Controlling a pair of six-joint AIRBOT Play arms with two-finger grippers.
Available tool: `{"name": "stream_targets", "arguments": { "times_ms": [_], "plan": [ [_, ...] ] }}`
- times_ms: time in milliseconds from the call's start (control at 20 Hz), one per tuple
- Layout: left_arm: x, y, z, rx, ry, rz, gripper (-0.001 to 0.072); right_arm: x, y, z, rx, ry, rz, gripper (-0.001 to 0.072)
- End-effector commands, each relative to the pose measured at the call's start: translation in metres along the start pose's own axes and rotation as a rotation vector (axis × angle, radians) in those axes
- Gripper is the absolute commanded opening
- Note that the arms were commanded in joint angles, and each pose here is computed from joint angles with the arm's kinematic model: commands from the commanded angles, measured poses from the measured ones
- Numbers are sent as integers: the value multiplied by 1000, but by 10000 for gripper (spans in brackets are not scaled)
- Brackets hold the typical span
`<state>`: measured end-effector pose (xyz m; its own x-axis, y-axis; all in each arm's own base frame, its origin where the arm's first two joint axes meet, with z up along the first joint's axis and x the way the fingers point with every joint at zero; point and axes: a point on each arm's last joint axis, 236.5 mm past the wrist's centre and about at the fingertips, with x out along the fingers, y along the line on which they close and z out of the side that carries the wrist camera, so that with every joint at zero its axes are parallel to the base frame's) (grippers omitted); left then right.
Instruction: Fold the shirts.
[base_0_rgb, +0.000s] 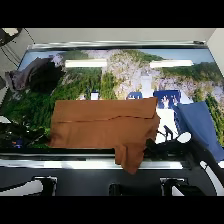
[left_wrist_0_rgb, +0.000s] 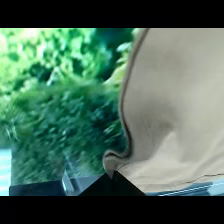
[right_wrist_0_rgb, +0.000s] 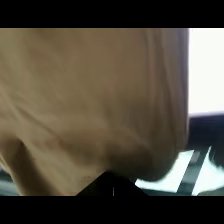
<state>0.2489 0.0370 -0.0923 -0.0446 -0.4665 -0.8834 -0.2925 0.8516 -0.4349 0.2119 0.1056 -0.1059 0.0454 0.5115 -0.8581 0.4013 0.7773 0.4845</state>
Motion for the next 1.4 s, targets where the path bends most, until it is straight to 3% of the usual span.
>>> {"name": "stream_targets", "arguments": {
  "times_ms": [0, 200, 550, 900, 950, 1000, 1050, 1150, 1350],
  "plan": [
    [-32, -23, 31, 65, -134, -40, 20, -32, 29, 29, -123, -79, 16, 42],
    [-83, -67, 97, 112, -331, -65, 20, -99, 63, 111, -172, -254, -78, 40],
    [-87, -93, 208, 47, -372, -90, 21, -100, 126, 261, -183, -350, -7, 41],
    [-10, -75, 208, -40, -146, -119, 33, -61, 113, 279, -122, -288, -4, 44],
    [-10, -77, 211, -40, -156, -126, 131, -59, 115, 280, -117, -287, 4, 45],
    [-13, -83, 214, -40, -172, -144, 299, -60, 117, 280, -114, -291, 15, 48],
    [-18, -90, 217, -42, -188, -173, 479, -63, 120, 281, -113, -298, 26, 150],
    [-41, -94, 222, -22, -226, -182, 517, -83, 117, 278, -149, -290, 15, 595],
    [-115, -104, 236, 29, -403, -167, 515, -118, 61, 253, -92, -155, -39, 688]
  ]
}}
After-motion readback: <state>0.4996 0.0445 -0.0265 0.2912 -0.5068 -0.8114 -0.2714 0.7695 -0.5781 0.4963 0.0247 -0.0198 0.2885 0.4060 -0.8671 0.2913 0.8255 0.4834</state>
